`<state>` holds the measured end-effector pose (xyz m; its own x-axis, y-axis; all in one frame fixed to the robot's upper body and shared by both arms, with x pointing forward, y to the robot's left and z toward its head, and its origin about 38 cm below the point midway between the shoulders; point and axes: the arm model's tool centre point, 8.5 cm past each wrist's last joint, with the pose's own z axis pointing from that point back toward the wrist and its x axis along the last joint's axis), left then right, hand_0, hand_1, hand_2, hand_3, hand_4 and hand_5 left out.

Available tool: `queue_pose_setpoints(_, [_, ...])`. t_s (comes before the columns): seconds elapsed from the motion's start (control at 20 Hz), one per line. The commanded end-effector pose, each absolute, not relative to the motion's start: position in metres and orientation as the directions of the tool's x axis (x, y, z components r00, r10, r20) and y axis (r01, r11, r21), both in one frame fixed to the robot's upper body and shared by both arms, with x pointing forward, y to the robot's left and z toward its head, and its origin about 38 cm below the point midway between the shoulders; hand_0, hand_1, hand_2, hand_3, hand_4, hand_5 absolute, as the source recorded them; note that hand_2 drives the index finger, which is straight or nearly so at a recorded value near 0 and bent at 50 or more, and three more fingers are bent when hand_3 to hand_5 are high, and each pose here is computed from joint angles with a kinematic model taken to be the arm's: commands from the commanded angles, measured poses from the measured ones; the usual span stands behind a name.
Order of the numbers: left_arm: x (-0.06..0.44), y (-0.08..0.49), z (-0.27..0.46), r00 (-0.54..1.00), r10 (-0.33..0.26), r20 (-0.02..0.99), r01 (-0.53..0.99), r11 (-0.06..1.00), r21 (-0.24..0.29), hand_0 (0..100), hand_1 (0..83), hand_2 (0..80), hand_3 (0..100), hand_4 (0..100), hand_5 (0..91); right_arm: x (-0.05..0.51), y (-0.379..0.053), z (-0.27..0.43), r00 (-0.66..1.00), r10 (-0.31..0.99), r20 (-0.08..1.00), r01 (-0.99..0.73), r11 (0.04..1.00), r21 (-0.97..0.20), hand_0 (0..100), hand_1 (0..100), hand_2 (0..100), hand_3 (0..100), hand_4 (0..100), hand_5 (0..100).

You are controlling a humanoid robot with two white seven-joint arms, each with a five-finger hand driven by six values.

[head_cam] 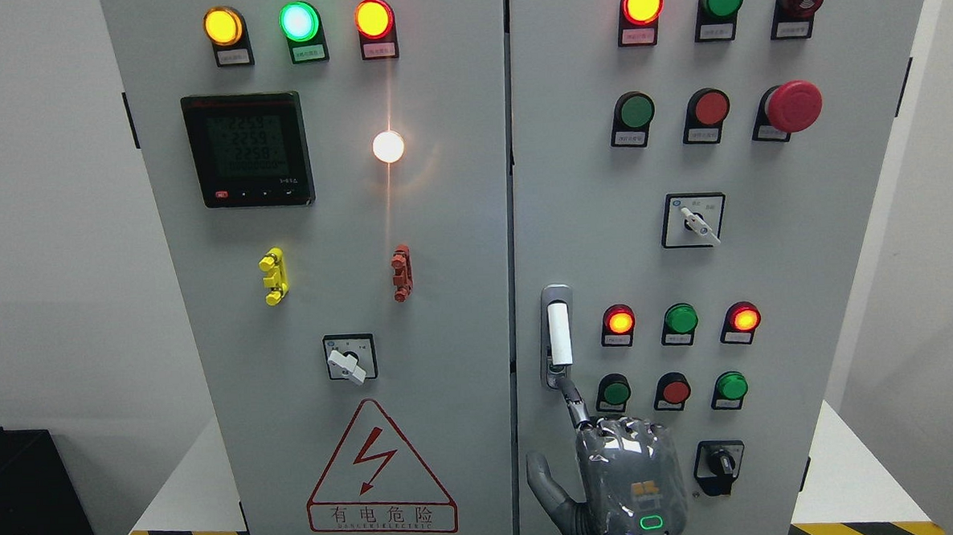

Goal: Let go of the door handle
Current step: 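Lift the right hand up alongside the silver lever handle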

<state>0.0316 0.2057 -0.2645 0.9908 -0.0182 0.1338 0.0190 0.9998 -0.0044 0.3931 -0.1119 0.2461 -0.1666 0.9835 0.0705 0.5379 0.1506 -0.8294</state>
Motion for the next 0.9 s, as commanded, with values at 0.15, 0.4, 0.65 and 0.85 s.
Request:
queue_pose_setpoints(0.15, [0.021,0.206,-0.265,0.993,-0.018,0.118,0.018,1.0,-0.004,12,55.6,0.0,0,0,0.0,0.386,-0.113,0.256,-0.176,0.981,0.077,0.563,0.165,-0.81,43,30,34,100,99,100])
queue_pose_setpoints(0.4, [0.021,0.206,-0.265,0.993,-0.018,0.118,0.018,1.0,-0.004,12,55.6,0.0,0,0,0.0,0.378,-0.114,0.26,-0.18,0.98,0.086,0.572,0.175,-0.801,44,33,40,100,100,100])
queue_pose_setpoints(0.65, [0.02,0.206,-0.265,0.993,-0.016,0.116,0.017,1.0,-0.004,12,55.6,0.0,0,0,0.0,0.368,-0.112,0.265,-0.22,0.973,0.073,0.584,0.191,-0.789,44,37,50,100,100,100])
queue_pose_setpoints(0.85, [0.02,0.206,-0.265,0.993,-0.018,0.116,0.018,1.0,-0.004,12,55.6,0.0,0,0,0.0,0.36,-0.112,0.272,-0.246,0.967,0.063,0.6,0.203,-0.774,47,39,62,100,100,100])
